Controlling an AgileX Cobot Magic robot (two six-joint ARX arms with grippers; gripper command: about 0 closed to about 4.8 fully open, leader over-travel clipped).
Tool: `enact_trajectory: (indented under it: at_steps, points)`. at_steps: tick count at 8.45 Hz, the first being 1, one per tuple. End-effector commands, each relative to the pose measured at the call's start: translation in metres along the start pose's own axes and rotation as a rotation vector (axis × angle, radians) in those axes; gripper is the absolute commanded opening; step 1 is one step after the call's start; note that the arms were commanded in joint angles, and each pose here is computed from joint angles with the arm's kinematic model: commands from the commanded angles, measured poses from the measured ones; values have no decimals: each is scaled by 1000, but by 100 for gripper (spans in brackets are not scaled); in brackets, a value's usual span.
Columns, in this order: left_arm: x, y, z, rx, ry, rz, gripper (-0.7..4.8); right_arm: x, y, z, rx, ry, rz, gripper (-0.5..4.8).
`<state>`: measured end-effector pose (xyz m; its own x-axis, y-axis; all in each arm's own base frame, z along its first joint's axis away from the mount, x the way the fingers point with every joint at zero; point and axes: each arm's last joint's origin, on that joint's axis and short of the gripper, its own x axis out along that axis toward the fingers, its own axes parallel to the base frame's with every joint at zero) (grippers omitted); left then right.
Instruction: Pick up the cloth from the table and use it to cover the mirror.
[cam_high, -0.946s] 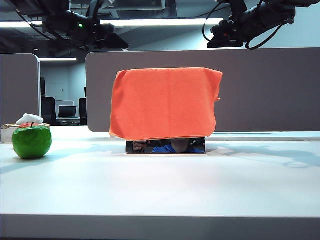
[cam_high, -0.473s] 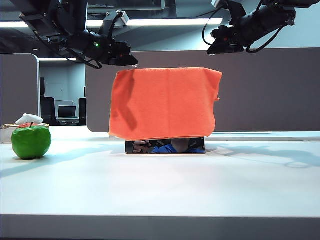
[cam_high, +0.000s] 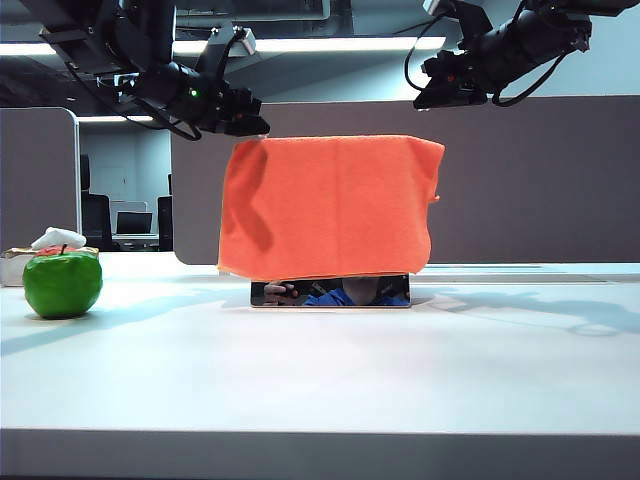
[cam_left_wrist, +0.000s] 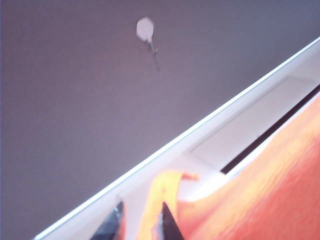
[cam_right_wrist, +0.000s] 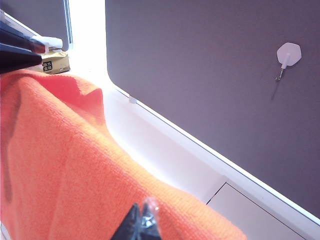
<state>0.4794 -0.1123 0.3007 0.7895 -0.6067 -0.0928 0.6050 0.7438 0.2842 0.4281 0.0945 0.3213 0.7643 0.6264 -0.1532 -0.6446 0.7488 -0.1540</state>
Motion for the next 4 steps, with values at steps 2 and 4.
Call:
enact_trajectory:
  at_steps: [2, 4]
  points:
    - [1, 4, -9, 14, 129, 178, 91, 0, 3, 5, -2, -14, 10, -1]
    - [0, 6, -11, 14, 170, 259, 91, 0, 3, 5, -2, -14, 10, -1]
